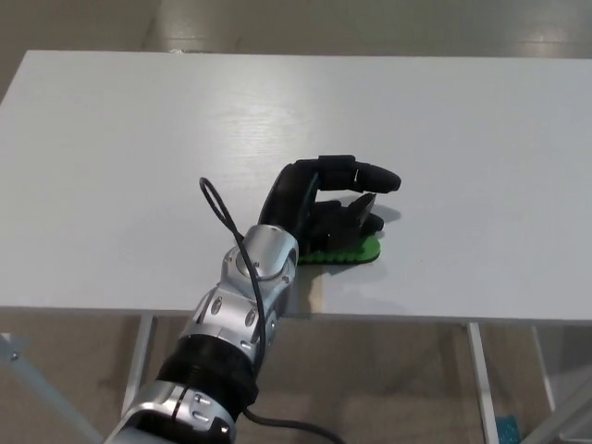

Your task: Use the left hand to press on the green eraser and wipe the desk from center to the left and then back to center.

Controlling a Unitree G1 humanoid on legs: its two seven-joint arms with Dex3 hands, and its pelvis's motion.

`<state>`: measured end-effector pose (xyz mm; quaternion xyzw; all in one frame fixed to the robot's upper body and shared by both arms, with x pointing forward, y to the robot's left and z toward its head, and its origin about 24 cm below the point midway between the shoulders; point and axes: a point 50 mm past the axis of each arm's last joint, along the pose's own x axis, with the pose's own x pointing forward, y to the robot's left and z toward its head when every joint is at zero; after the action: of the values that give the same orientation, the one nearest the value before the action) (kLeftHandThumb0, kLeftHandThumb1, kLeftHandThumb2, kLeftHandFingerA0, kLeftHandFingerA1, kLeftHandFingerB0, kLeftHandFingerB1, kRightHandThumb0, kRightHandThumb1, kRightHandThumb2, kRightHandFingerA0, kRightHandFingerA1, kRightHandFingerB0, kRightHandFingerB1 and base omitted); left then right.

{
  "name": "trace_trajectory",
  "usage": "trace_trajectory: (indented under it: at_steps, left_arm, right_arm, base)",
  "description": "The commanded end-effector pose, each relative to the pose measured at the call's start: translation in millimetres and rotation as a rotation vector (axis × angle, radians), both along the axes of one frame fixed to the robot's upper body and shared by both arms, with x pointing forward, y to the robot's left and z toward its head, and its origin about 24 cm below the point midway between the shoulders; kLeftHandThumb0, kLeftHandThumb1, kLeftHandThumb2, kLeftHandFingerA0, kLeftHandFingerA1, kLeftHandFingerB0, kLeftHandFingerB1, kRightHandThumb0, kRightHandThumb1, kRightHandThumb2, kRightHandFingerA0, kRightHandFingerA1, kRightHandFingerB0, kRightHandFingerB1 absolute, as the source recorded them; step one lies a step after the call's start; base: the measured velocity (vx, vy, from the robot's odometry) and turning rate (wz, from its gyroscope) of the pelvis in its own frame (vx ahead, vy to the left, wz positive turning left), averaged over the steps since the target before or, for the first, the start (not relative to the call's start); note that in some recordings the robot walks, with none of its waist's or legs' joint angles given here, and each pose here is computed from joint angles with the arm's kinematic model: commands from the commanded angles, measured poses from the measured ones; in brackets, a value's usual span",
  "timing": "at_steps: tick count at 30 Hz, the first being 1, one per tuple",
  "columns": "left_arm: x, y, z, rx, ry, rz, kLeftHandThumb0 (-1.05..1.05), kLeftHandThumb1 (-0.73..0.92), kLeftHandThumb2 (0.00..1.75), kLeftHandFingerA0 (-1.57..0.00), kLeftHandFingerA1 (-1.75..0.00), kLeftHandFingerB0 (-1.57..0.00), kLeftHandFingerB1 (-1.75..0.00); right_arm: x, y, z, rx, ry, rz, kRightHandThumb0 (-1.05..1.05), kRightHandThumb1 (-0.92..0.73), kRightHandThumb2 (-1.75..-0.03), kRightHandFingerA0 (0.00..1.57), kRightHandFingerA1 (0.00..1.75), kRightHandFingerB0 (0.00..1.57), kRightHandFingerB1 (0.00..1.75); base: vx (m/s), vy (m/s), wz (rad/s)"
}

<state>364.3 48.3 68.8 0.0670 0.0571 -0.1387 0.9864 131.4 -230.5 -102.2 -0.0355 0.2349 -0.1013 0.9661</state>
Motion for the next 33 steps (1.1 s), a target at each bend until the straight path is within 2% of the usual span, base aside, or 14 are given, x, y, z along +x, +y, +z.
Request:
trace_trajectory:
  at_steps: [1,11,16,27,33]
  left_arm:
    - [-8,6,-22,0.026,0.034,0.032,-0.19,0.79,0.65,-0.92,-0.57,-0.99,-0.56]
    - [-14,18,-37,0.011,0.064,0.063,-0.19,0.79,0.66,-0.94,-0.57,-0.99,-0.56]
    - [-23,41,-56,-0.013,0.104,0.1,-0.18,0.79,0.66,-0.94,-0.57,-0.99,-0.57]
    - [-25,68,-64,-0.053,0.12,0.198,-0.17,0.78,0.65,-0.94,-0.58,-0.99,-0.58]
    - [-21,113,-59,-0.058,0.112,0.273,-0.17,0.78,0.65,-0.95,-0.57,-1.0,-0.57]
  right_arm:
    - [-4,-3,0,0.023,0.001,-0.008,-0.44,-0.71,-0.62,0.66,0.42,0.5,0.36]
    - [-2,0,-1,0.031,0.001,-0.002,-0.44,-0.71,-0.63,0.65,0.42,0.5,0.36]
    - [-5,2,-2,0.031,0.006,0.004,-0.43,-0.71,-0.63,0.65,0.42,0.5,0.37]
    - [-1,3,-3,0.025,0.004,0.013,-0.43,-0.71,-0.63,0.66,0.43,0.51,0.37]
    - [-2,4,-5,0.028,0.006,0.005,-0.43,-0.72,-0.63,0.66,0.43,0.51,0.37]
  base:
    - [0.0,0.0,0.0]
    - [0.0,0.0,0.0]
    - [0.0,0.0,0.0]
    - [0.0,0.0,0.0]
    - [0.0,0.0,0.0]
